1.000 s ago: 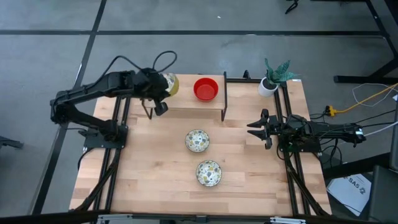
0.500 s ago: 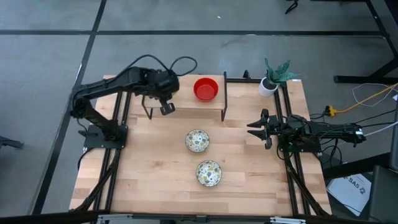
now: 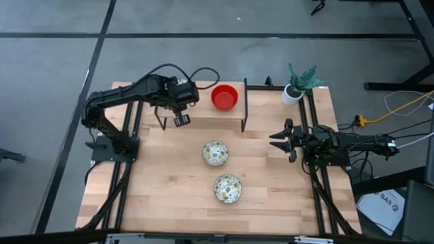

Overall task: Pick & Place Mini bowls
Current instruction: Put the left white patterned bowl on the shelf

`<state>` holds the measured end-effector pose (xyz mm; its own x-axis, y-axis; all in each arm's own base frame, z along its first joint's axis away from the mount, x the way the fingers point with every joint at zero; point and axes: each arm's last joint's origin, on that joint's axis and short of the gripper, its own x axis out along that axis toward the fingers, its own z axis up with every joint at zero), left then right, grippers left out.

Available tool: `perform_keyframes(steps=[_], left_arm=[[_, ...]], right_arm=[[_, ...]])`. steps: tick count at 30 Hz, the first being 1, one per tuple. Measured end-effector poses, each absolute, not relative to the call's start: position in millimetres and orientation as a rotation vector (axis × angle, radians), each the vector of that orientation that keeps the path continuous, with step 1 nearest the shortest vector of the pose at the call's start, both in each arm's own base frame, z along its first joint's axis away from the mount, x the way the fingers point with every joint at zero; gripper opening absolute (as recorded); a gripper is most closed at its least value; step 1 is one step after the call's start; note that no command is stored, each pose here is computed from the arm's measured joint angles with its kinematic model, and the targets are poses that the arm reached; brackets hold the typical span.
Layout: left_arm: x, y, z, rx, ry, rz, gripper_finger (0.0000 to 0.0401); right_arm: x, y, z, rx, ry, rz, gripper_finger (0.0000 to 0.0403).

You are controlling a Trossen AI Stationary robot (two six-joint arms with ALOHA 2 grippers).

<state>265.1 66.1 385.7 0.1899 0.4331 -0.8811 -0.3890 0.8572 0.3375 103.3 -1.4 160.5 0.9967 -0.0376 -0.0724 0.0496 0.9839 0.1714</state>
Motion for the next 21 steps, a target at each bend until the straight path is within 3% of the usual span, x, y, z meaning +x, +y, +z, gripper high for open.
perform_keyframes(steps=[21], left_arm=[[252,106,385,-0.056,1.279,0.659,0.0003]], right_arm=[[103,-1,161,0.174,0.069,-0.044,0.0140]])
